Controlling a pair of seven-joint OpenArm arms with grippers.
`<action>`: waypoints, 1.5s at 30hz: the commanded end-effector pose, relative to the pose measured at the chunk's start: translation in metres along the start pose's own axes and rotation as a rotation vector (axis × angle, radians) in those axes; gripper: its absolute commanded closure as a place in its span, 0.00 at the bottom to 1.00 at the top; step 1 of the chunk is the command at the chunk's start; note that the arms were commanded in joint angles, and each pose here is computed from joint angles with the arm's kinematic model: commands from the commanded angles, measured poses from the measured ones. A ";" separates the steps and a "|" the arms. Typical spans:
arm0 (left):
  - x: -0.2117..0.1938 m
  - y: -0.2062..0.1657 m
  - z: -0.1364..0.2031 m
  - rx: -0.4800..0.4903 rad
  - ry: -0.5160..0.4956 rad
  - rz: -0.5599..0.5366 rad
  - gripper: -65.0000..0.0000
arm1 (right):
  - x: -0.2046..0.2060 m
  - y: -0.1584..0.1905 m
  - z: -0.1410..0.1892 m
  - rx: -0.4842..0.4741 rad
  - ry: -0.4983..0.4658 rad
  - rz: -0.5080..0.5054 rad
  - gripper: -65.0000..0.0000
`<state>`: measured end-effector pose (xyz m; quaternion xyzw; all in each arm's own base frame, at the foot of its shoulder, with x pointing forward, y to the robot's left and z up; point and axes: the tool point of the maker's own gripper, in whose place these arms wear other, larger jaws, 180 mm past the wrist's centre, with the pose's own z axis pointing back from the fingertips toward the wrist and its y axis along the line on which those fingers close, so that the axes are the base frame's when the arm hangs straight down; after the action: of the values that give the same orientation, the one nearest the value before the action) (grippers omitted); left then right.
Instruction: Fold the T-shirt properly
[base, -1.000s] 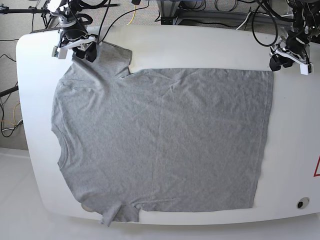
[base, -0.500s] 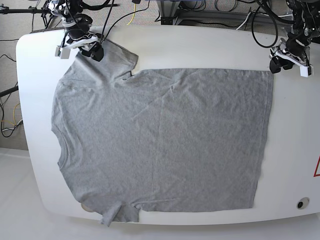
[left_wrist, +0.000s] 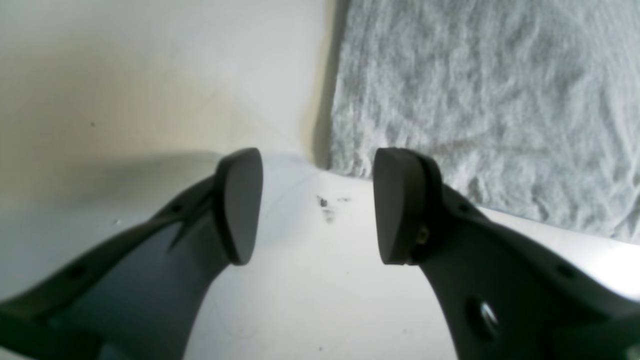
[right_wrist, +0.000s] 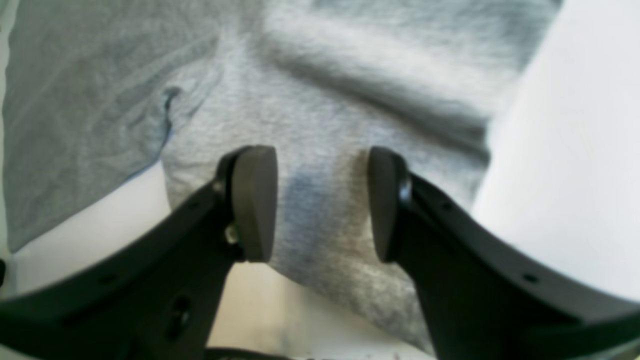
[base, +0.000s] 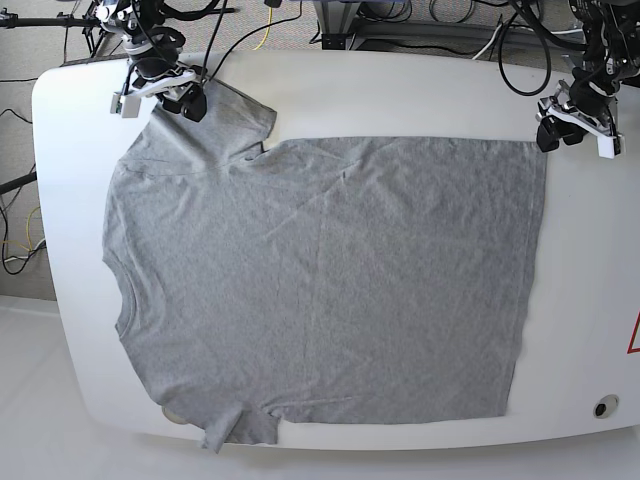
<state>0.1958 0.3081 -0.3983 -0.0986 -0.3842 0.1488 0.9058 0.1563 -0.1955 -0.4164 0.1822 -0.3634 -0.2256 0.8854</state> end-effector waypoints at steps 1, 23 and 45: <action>0.014 0.001 0.003 0.000 -0.038 -0.017 0.49 | 0.008 -0.007 0.005 -0.021 -0.022 0.020 0.56; 0.012 -0.003 0.004 -0.011 -0.026 -0.025 0.49 | 0.009 -0.005 0.006 -0.006 -0.023 0.012 0.55; 0.013 -0.002 -0.004 -0.030 -0.035 0.015 0.49 | 0.008 -0.008 0.007 -0.013 -0.019 0.013 0.55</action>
<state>0.2005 0.3044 -0.4017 -0.1151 -0.3844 0.1557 0.9027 0.1551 -0.2040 -0.4153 0.1746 -0.3657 -0.2279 0.8854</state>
